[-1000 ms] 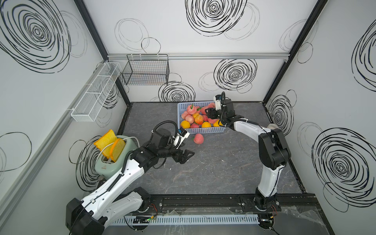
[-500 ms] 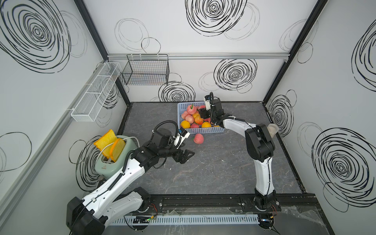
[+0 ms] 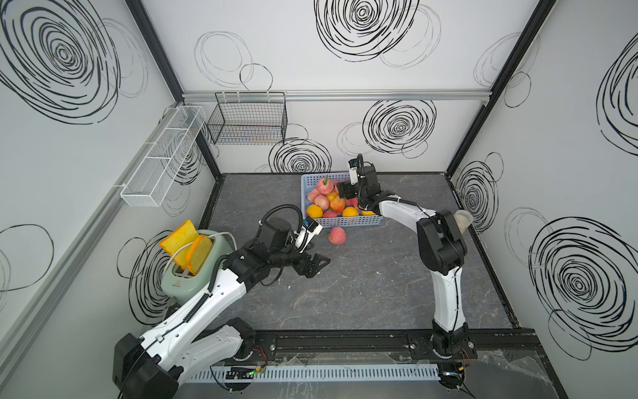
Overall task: Put the peaches into the basket
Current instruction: Place the peach in the basket.
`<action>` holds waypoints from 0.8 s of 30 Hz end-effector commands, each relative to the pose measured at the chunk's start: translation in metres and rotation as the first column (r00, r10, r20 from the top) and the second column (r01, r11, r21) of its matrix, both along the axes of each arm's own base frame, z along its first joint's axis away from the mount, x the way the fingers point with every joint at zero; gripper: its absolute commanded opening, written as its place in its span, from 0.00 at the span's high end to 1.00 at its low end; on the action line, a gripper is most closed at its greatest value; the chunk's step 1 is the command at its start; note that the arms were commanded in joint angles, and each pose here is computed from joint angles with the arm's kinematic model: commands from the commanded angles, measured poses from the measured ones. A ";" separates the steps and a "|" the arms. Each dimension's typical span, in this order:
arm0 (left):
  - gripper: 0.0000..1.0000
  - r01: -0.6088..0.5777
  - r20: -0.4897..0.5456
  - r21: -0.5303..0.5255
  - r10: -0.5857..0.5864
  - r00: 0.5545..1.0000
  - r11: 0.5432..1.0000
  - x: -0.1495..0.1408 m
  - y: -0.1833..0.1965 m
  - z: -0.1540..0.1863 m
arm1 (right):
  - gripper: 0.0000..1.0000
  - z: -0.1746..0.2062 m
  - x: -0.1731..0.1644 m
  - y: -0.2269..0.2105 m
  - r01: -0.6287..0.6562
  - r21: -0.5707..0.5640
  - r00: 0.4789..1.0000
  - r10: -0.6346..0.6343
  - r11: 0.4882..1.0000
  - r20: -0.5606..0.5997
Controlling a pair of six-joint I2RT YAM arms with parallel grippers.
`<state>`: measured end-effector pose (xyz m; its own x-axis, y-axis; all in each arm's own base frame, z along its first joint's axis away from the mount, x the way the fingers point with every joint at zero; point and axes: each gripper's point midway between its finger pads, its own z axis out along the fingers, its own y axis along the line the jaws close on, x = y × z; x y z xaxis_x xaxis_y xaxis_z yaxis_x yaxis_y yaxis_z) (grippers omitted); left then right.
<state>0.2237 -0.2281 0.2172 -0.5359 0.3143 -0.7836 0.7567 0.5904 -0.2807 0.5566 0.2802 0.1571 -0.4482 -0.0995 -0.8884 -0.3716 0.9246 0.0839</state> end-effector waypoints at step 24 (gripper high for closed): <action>0.13 -0.061 0.034 0.019 0.060 0.998 0.998 0.015 0.011 -0.001 | 0.11 0.053 -0.113 -0.042 -0.076 0.070 0.996 0.072 0.995 0.051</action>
